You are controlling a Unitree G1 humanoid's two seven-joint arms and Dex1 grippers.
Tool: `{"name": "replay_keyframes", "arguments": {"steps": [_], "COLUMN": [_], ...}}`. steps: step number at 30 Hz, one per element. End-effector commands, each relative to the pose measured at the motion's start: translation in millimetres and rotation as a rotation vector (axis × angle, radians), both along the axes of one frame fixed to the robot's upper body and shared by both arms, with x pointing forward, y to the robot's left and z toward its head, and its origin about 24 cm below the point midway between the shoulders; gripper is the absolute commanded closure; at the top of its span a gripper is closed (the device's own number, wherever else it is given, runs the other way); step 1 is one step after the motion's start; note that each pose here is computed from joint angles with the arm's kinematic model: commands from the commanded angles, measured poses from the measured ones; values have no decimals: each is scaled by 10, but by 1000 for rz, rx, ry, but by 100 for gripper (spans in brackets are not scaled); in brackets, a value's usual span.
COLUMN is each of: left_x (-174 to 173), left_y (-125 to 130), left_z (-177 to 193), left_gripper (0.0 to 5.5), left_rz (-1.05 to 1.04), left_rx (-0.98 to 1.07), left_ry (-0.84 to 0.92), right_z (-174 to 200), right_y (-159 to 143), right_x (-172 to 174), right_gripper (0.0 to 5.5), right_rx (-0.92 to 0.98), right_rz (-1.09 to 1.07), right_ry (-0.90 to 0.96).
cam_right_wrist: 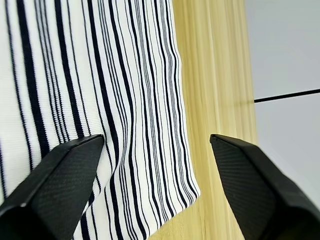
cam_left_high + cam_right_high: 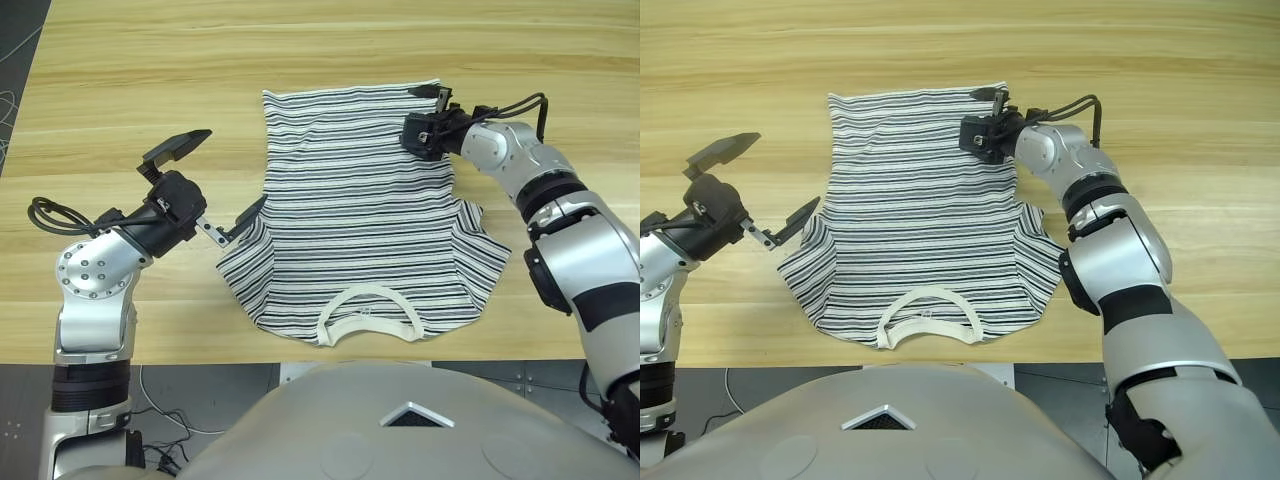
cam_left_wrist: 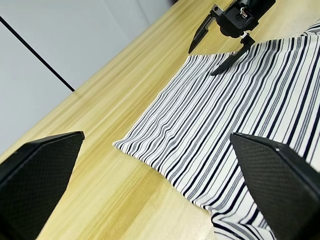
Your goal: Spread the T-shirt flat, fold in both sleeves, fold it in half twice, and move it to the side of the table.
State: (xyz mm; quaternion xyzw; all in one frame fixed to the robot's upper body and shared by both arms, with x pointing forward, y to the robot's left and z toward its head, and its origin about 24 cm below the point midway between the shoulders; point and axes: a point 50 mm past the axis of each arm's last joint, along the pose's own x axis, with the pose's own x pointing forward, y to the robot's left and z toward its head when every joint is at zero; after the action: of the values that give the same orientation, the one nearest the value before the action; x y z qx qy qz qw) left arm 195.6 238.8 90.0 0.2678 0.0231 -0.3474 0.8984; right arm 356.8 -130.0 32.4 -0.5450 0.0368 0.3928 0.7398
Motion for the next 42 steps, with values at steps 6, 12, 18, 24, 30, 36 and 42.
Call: {"name": "replay_keyframes", "arguments": {"steps": [6,12,18,24,30,36,42], "left_x": [-11,7,-220,-713,-1154,-1160,-1121], "left_y": [7,35,-11,0,-180,-337,-382], "left_z": [-105,-57,-4,-190,-538,-842,-907], "left_gripper": [2,2,2,2,2,34,147], "left_rz": [-8,23,217,681,816,840,845], "left_rx": [37,5,-215,-873,-1081,-933,-874], "left_ry": [16,-18,-83,66,307,493,544], "right_z": [101,323,887,1229,1389,1428,1379], "right_y": [-98,-68,-427,-1127,-1239,-1161,-1147], "right_x": [100,142,160,-257,-443,-439,-444], "right_gripper": [156,156,156,156,156,156,156], "right_rx": [-4,202,726,951,971,972,965], "right_rz": [-88,-66,-165,-230,-279,-274,-284], "right_ry": [-62,-74,-312,-538,-603,-597,-587]}}
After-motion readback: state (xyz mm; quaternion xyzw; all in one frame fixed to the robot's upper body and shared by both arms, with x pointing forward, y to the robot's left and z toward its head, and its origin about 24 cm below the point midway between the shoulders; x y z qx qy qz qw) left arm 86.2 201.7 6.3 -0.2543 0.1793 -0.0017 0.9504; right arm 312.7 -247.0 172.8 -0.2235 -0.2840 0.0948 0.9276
